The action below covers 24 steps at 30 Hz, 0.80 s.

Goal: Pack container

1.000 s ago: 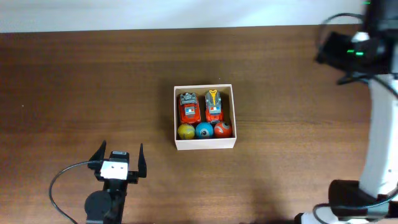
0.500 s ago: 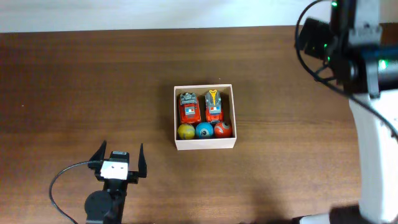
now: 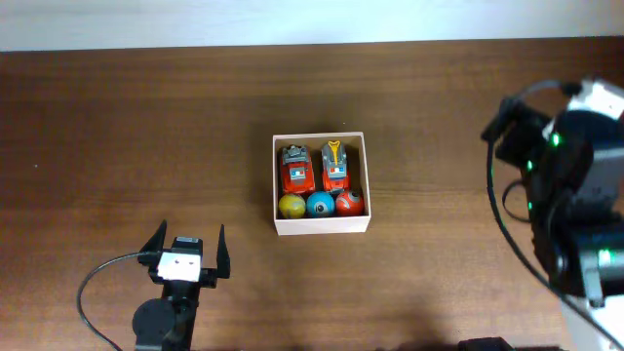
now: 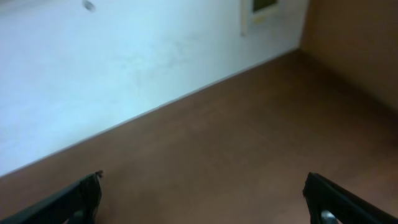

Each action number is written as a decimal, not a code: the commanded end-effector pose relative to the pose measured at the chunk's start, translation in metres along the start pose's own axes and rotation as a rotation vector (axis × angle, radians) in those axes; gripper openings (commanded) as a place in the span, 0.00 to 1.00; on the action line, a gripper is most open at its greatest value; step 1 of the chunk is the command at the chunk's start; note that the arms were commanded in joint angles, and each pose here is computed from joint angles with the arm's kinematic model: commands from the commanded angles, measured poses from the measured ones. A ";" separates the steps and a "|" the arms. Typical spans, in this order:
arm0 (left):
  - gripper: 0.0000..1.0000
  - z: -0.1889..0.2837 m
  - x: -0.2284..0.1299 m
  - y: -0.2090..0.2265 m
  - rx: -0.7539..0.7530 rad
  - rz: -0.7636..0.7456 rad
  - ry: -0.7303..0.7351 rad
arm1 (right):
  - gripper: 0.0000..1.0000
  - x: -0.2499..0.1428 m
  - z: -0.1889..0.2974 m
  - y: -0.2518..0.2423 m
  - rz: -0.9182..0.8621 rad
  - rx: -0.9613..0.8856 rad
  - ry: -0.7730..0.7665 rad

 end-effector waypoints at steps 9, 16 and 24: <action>0.99 0.000 0.000 0.000 -0.006 -0.015 -0.005 | 0.99 -0.081 0.014 -0.024 -0.070 0.102 -0.134; 0.99 0.000 0.000 0.000 -0.006 -0.015 -0.005 | 0.99 -0.126 0.011 -0.021 -0.080 0.205 -0.196; 0.99 0.000 0.000 0.000 -0.006 -0.015 -0.005 | 0.99 -0.148 0.017 -0.027 -0.088 0.217 -0.236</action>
Point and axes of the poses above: each gripper's point midway between its finger pads, its own z axis back along the fingers, its own y axis along the line the jaws close on, x = y × z, the point moved 5 cm from there along z, back along the fingers, and after that the axes turned 8 degrees about z, right-handed, at the moved point
